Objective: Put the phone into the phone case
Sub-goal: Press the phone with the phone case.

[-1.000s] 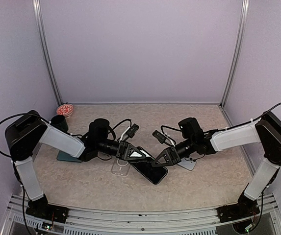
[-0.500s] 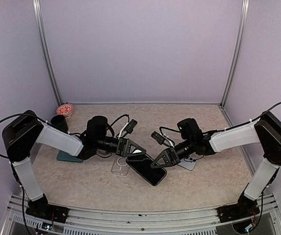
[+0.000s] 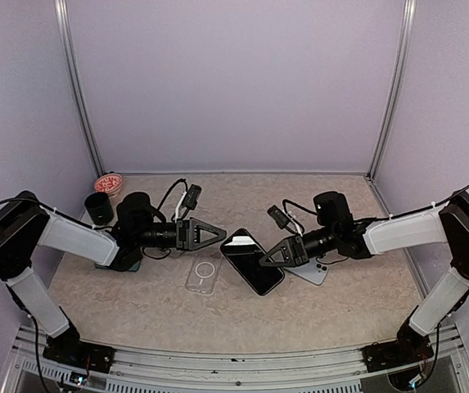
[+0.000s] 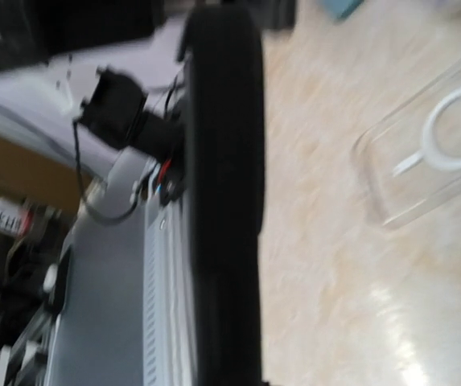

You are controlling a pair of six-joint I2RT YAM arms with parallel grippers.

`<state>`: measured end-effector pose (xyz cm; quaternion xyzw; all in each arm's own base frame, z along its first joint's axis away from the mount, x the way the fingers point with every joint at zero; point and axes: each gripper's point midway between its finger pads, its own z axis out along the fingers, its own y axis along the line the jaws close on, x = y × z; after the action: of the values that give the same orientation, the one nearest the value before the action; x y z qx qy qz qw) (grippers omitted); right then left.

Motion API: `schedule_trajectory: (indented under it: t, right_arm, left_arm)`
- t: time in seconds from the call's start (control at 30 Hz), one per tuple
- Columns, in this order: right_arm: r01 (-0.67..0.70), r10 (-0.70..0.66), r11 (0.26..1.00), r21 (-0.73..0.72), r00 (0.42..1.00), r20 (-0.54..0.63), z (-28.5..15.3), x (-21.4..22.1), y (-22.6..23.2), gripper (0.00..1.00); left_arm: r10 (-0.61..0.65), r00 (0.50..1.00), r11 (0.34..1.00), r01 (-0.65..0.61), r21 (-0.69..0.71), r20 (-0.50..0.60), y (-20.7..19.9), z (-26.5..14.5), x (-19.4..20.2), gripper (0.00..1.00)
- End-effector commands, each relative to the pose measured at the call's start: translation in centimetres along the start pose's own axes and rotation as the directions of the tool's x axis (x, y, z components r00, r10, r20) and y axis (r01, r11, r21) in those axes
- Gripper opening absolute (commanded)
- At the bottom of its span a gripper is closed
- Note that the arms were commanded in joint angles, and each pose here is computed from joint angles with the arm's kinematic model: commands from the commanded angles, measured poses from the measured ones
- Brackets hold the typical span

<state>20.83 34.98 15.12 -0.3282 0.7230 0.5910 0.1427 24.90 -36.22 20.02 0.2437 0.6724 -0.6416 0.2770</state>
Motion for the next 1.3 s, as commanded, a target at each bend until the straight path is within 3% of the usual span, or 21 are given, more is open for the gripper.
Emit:
schedule_trajectory:
  t: [0.0,0.27,0.63,1.0,1.27]
  right_arm:
    - [0.143,-0.141,0.99,0.0,0.978,0.152,-2.5,-4.1,3.1,0.0]
    - [0.205,-0.219,0.976,0.077,0.932,0.288,-4.8,-6.9,5.1,0.0]
    - [0.154,-0.151,0.988,0.021,0.917,0.37,-4.8,-7.7,4.9,0.0]
    - [0.134,-0.144,0.99,0.052,0.915,0.376,-4.5,-7.5,3.9,0.0]
    - [0.124,-0.153,0.987,0.102,0.915,0.374,-4.3,-7.4,3.0,0.0]
  left_arm:
    - [0.017,0.998,1.0,-0.018,0.021,0.055,-0.8,-0.5,-0.7,0.91]
    - [-0.001,0.999,0.996,-0.003,0.084,0.047,-2.0,1.2,0.1,0.94]
    - [-0.027,0.999,0.986,0.031,0.164,-0.027,-2.9,5.5,2.0,0.91]
    - [-0.088,0.993,0.984,0.099,0.151,-0.078,-1.4,7.3,3.0,0.7]
    - [-0.111,0.988,0.979,0.128,0.159,-0.11,-1.0,7.9,3.9,0.43]
